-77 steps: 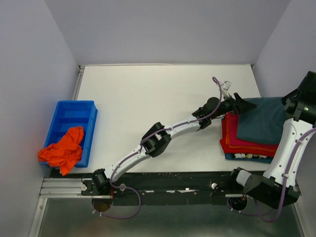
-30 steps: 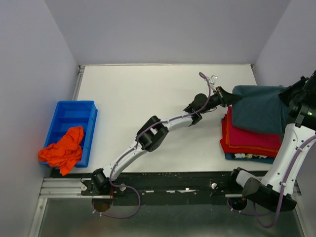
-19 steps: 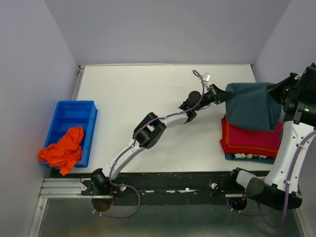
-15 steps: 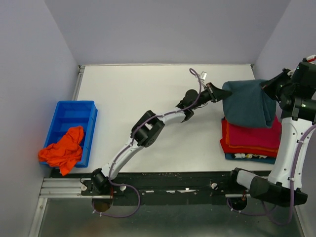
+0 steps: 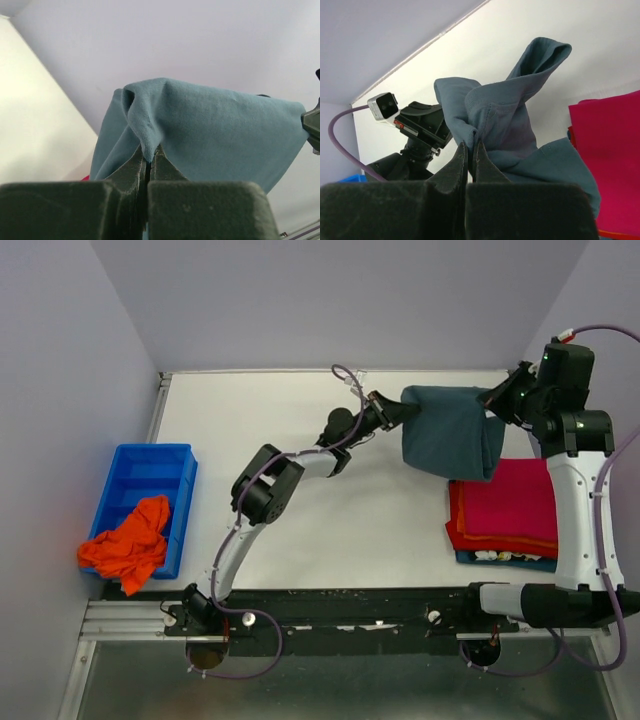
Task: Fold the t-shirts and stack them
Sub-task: Put the neatly folded tshirt into the corner of the board with both arms
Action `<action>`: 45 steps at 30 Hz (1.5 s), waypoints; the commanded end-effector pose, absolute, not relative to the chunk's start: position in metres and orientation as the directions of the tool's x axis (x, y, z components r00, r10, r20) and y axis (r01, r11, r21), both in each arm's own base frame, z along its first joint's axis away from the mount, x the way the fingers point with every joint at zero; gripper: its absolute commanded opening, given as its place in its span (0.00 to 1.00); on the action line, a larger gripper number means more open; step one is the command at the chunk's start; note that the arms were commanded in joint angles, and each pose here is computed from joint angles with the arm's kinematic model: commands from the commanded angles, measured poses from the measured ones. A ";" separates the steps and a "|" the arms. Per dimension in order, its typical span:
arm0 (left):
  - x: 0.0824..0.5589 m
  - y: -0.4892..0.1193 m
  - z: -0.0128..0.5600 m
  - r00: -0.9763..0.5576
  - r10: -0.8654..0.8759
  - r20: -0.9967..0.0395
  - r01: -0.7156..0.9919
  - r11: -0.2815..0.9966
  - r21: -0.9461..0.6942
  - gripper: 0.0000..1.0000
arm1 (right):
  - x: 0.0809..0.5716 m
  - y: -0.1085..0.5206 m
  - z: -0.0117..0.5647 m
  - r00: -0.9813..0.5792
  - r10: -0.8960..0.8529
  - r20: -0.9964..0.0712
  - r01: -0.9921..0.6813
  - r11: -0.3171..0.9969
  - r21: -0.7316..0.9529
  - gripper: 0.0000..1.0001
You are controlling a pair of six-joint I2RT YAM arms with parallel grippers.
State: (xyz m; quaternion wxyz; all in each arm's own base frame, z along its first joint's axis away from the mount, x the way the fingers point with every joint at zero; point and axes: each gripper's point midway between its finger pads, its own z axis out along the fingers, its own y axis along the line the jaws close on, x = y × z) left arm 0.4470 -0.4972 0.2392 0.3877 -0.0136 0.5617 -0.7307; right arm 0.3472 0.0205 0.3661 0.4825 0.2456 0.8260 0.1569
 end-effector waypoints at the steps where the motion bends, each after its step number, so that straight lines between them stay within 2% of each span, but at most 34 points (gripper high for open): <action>1: 0.441 -0.462 0.271 -0.654 -0.585 -0.481 0.624 -0.056 -0.779 0.00 | 0.367 0.041 0.376 -0.387 0.571 -0.724 0.203 0.818 0.538 0.01; 6: 0.444 -0.416 0.251 -0.631 -0.573 -0.524 0.604 0.062 -0.795 0.00 | 0.385 0.072 0.346 -0.453 0.559 -0.694 0.166 0.818 0.550 0.01; 11: 0.438 -0.368 0.207 -0.579 -0.525 -0.624 0.551 0.312 -0.774 0.00 | 0.393 0.103 0.313 -0.516 0.541 -0.664 0.135 0.817 0.560 0.01; 14: 0.430 -0.343 0.198 -0.559 -0.512 -0.652 0.513 0.404 -0.757 0.00 | 0.393 0.126 0.300 -0.559 0.511 -0.653 0.103 0.824 0.557 0.01; 21: 0.399 -0.284 0.173 -0.535 -0.425 -0.730 0.362 0.666 -0.653 0.00 | 0.366 0.167 0.268 -0.634 0.455 -0.625 0.043 0.828 0.559 0.01; 26: 0.367 -0.239 0.170 -0.523 -0.343 -0.780 0.280 0.796 -0.537 0.00 | 0.340 0.173 0.244 -0.667 0.434 -0.606 0.028 0.827 0.561 0.01; 29: 0.357 -0.226 0.160 -0.545 -0.322 -0.774 0.237 0.826 -0.511 0.00 | 0.337 0.160 0.229 -0.650 0.440 -0.620 0.071 0.847 0.527 0.01; 33: 0.368 -0.241 0.144 -0.579 -0.308 -0.754 0.252 0.813 -0.525 0.00 | 0.352 0.146 0.199 -0.646 0.429 -0.632 0.157 0.884 0.440 0.01; 41: 0.431 -0.293 0.120 -0.598 -0.290 -0.748 0.321 0.768 -0.554 0.00 | 0.396 0.117 0.135 -0.644 0.476 -0.599 0.336 0.879 0.337 0.01; 45: 0.460 -0.305 0.104 -0.610 -0.265 -0.747 0.307 0.789 -0.531 0.00 | 0.415 0.098 0.115 -0.640 0.493 -0.589 0.384 0.870 0.310 0.01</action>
